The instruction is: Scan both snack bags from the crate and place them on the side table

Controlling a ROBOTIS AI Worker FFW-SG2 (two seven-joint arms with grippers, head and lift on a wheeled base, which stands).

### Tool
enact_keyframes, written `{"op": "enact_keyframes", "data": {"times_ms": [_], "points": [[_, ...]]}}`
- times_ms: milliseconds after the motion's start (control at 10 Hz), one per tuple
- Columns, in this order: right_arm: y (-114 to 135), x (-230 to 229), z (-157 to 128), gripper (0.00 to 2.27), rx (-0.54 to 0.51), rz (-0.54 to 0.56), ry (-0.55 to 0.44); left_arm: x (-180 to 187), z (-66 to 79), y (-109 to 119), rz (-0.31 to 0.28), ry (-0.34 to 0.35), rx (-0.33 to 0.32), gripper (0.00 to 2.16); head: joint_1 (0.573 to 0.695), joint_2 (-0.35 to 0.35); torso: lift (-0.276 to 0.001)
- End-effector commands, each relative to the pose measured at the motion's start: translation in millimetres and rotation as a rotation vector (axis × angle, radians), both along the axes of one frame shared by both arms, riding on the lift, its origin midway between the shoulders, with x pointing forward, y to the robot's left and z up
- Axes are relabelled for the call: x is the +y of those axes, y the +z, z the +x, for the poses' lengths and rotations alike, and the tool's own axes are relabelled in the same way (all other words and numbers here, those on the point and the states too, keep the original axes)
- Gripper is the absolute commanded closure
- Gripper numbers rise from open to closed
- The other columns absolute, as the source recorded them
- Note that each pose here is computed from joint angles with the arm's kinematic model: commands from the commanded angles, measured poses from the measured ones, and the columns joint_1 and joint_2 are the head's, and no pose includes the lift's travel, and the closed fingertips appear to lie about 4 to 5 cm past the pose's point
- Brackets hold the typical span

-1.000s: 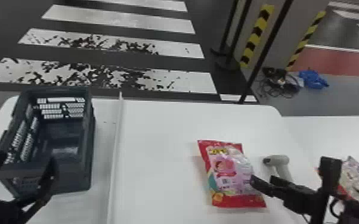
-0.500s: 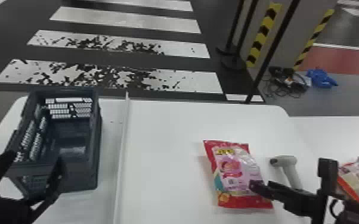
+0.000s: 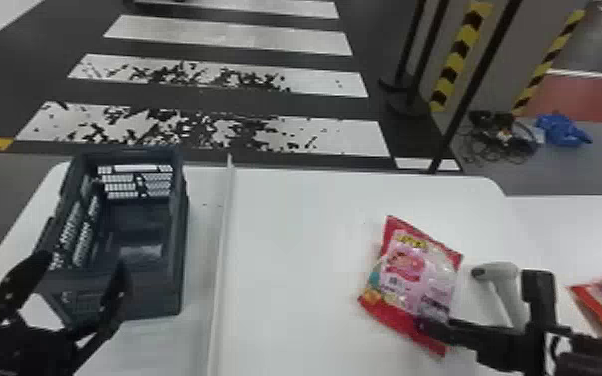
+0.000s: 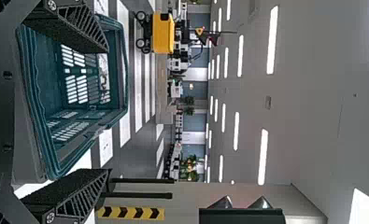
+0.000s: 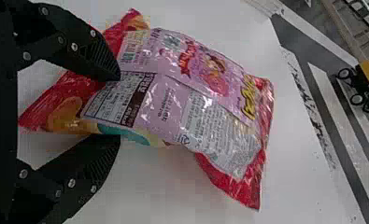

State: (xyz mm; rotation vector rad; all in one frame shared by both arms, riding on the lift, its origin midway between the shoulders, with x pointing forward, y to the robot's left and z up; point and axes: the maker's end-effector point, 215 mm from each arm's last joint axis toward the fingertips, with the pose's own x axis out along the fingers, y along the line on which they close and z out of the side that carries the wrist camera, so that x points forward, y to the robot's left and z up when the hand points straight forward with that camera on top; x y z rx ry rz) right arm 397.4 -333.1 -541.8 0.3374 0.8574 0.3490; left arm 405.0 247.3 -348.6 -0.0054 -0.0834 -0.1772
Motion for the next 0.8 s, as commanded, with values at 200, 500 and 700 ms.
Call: {"op": "enact_keyframes", "data": {"times_ms": [200, 500, 700], "points": [[-7.1, 3.0, 8.1, 2.24, -0.052, -0.119, 0.095, 0.3, 0.3, -0.2, 0.0, 0.0, 0.0, 0.08, 0.695, -0.114, -0.098], [31.5, -13.5, 10.9, 2.24, -0.149, -0.134, 0.068, 0.8, 0.7, -1.1, -0.001, 0.002, 0.001, 0.08, 0.695, -0.121, -0.098], [72.3, -37.8, 18.3, 2.24, -0.216, -0.109, -0.017, 0.8, 1.1, -1.3, 0.001, 0.001, 0.001, 0.08, 0.695, -0.139, -0.098]]}}
